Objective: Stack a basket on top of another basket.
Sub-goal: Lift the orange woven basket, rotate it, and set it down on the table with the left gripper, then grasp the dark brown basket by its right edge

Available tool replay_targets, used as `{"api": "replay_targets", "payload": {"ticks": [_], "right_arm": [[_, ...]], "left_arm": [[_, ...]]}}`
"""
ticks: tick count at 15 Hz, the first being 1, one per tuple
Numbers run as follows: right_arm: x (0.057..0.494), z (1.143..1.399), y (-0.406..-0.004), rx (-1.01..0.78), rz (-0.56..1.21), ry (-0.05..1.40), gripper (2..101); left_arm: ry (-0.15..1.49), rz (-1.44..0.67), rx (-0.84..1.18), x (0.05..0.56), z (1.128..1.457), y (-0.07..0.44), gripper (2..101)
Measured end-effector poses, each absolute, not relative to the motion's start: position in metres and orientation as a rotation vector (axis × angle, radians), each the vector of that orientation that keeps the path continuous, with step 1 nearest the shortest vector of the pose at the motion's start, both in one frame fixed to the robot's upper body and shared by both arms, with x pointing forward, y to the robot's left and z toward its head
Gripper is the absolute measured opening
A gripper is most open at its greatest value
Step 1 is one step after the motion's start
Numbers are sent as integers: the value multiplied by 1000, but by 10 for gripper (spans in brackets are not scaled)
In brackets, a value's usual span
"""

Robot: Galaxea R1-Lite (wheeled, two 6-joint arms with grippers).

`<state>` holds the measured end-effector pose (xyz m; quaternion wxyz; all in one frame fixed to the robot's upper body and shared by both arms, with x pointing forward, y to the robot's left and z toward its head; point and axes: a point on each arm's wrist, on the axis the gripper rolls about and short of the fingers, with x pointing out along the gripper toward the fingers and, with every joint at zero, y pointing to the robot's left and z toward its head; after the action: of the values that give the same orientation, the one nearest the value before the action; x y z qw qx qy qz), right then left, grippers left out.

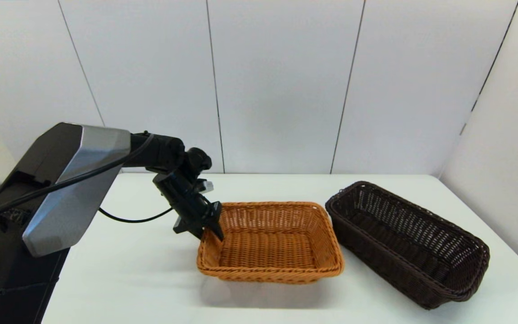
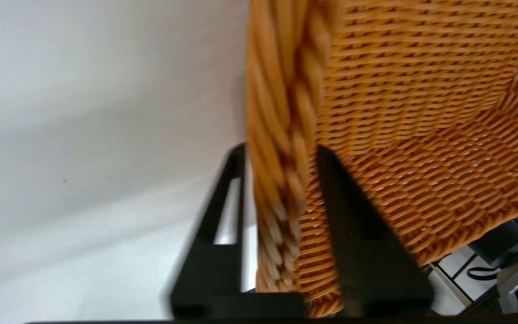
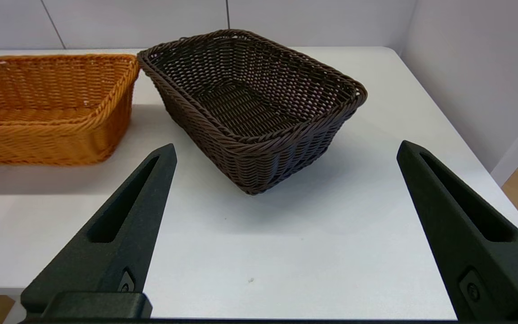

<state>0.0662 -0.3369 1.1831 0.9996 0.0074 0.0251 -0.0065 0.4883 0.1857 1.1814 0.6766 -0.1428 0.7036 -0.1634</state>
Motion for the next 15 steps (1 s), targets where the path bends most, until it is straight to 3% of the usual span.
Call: {"api": "replay_targets", "payload": {"ticks": [4,6,11,15], "right_arm": [[66,1183,-337,15,-13,50,973],[66,1183,-337,15,-13,50,973],[66,1183,-337,14,-13,51,973],[66,1183,-337,14,-13,51,973]], "left_arm": [[1575,-368,-325,488,1186,187,616],[1541,-369,-337,484,1206,195,699],[1401,-375,-349,429,1314,224,827],[1219,-341,-305,330,1393,256,885]]}}
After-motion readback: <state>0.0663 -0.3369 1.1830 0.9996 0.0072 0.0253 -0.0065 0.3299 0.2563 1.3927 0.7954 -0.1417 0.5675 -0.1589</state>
